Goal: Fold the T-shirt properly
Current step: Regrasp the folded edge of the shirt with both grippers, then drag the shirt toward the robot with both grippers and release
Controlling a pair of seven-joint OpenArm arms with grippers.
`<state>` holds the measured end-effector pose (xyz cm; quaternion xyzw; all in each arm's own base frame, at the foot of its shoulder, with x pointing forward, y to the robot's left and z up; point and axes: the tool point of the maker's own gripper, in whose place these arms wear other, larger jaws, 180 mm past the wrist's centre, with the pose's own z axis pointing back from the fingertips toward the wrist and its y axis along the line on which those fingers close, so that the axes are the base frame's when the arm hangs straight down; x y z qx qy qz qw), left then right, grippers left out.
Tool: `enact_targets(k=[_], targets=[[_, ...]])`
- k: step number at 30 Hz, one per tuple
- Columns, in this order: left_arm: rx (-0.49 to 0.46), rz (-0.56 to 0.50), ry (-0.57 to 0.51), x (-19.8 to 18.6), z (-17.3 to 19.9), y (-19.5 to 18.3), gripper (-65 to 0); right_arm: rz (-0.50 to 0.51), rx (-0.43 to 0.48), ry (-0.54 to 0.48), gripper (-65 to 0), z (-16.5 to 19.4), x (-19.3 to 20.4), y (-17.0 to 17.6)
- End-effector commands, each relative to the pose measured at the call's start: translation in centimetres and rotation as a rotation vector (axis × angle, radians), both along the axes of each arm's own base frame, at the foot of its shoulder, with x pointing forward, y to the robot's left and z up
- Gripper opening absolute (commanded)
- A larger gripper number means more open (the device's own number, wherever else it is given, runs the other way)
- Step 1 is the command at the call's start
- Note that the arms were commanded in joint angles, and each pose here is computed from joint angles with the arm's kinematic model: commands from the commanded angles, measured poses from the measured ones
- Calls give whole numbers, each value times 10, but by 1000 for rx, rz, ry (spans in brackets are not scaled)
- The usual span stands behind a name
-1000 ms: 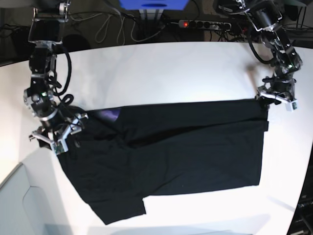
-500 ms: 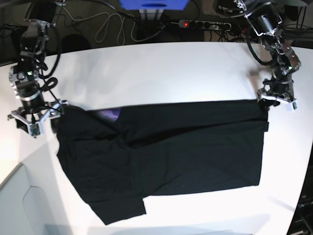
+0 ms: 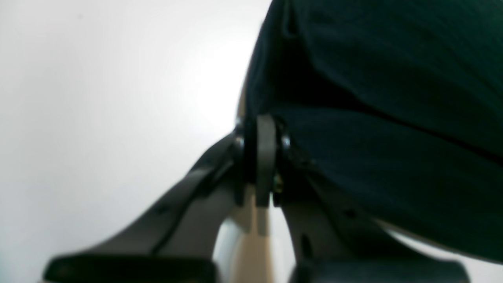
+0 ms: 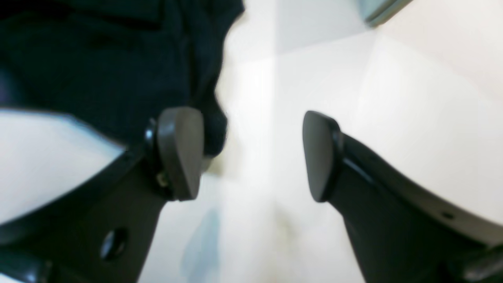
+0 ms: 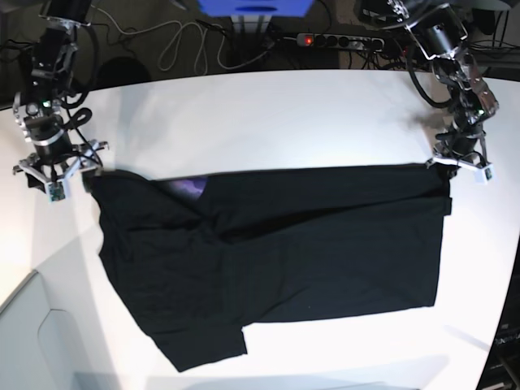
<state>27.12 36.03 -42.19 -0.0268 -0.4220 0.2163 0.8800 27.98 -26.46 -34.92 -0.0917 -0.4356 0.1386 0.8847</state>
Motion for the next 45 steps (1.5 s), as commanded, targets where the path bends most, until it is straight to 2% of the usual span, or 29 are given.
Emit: enact_targets(k=[1,5,11,15,17,23,24,32,35,42,45], targets=[[3,-5,67,-9,-9,1,-650,42,14,-20,-261,3,5,7],[5,-5,67,-9,-9,1,-650,83,59,27,-261,-15,8,17],[11,-6,71,-10,-9,2,-650,74,112,83,-261,-41,17,18],[11,-6,73,-11,-9,3,-650,64,135,106,-285,-52,21,15],[14,-6,76,-12,-9,4,-650,65,134,102,-351,-50,22,16],[17,-4,79,-13,-9,5,-650,77,109,58,-632,-33,26,16],[17,-4,79,-13,-9,5,-650,79,104,54,-650,-31,26,16],[35,-2,80,-13,-5,13,-650,80,81,51,-649,-26,28,8],[46,-3,76,-13,-1,17,-650,78,45,34,-649,-15,27,-2],[53,-12,86,-17,0,16,-650,124,-9,9,-649,2,11,7],[93,-37,71,-22,12,12,-650,139,-29,13,-649,6,-2,11]])
